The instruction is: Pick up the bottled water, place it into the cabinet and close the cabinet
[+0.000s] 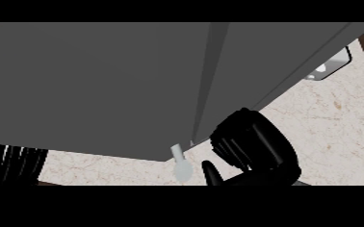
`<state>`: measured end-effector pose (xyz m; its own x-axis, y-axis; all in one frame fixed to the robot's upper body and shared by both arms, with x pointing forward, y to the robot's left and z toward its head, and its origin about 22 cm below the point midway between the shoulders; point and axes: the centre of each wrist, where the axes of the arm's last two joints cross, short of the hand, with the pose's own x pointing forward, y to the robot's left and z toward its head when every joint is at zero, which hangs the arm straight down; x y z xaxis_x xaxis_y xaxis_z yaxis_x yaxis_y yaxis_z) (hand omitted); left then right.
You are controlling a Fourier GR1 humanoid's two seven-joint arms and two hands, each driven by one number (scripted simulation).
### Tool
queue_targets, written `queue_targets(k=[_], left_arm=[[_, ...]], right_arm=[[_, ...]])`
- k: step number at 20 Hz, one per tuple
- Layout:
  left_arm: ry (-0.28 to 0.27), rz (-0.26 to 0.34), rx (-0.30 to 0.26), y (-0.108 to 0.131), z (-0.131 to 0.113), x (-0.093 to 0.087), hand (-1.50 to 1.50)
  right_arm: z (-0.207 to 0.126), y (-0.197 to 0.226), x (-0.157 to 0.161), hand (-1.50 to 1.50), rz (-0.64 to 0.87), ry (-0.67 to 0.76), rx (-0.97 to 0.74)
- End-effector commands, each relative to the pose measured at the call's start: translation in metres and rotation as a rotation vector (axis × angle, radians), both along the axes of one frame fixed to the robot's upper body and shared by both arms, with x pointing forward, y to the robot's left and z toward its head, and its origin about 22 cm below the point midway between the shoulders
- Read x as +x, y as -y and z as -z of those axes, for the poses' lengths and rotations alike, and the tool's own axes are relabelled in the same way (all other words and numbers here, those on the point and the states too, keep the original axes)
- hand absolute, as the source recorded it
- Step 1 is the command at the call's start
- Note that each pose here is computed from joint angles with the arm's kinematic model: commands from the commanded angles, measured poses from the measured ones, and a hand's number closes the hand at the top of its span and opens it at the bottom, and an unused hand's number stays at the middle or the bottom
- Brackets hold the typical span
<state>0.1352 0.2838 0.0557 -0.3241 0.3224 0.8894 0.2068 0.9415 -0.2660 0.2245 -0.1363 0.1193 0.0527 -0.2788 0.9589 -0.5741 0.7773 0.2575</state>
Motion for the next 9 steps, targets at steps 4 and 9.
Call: queue_targets(k=[4,9], left_arm=[[0.008,-0.003,-0.01,-0.003,-0.001,0.004,-1.5],[0.005,0.011,-0.01,-0.003,0.0,0.007,-1.5]], right_arm=[[-0.026,-0.036,0.086,1.5,0.143,-0.068,0.016],[-0.047,-0.069,0.129,1.5,0.15,-0.094,-0.003]])
